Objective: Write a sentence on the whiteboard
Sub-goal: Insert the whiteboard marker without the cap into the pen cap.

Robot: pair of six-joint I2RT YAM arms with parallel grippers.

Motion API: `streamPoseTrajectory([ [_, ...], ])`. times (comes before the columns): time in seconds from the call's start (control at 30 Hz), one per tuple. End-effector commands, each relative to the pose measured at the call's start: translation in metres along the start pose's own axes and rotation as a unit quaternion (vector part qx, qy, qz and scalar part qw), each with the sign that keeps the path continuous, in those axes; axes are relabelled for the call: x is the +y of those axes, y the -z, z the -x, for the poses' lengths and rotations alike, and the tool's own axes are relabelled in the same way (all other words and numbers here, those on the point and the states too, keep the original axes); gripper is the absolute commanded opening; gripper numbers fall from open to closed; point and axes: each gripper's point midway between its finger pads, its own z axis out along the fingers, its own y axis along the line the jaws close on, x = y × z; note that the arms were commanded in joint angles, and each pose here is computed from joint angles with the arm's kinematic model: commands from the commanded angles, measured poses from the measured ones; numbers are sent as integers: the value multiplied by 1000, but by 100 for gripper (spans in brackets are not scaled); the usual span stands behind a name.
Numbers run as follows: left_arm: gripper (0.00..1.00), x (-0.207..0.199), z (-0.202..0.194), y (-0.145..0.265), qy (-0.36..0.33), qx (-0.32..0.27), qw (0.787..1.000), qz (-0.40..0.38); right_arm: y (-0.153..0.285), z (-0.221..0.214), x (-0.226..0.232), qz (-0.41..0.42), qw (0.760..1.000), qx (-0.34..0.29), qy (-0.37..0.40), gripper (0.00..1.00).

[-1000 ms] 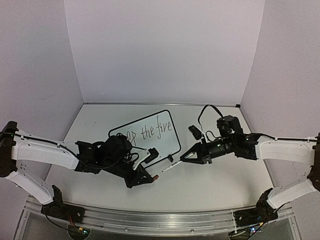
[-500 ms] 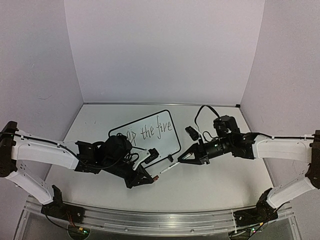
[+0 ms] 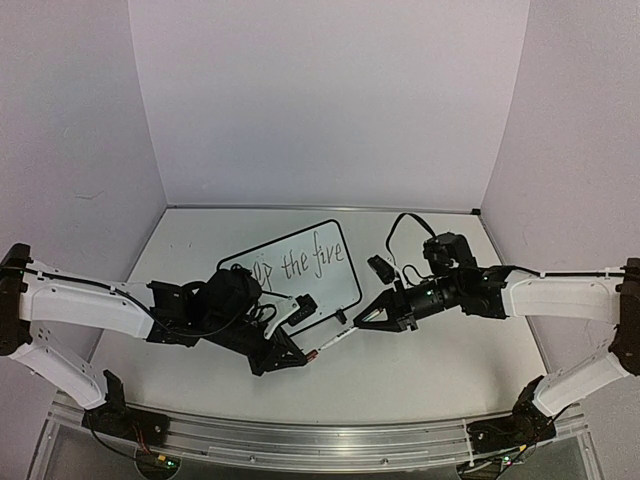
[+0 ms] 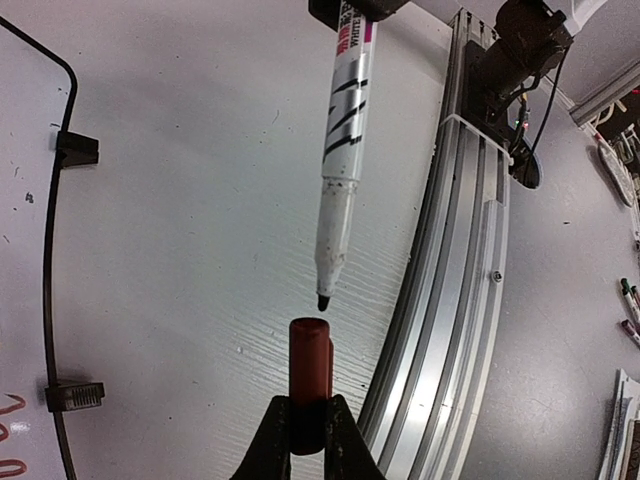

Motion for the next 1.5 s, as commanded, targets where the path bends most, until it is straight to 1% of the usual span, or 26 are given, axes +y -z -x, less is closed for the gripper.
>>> streamPoseTrajectory([
  [0.0, 0, -11, 26, 11, -13, -38, 999, -15, -1, 13, 17, 18, 999, -13, 31, 0],
  [1.47, 0, -10, 28, 2, -17, -27, 999, -18, -6, 10, 19, 26, 999, 1, 38, 0],
])
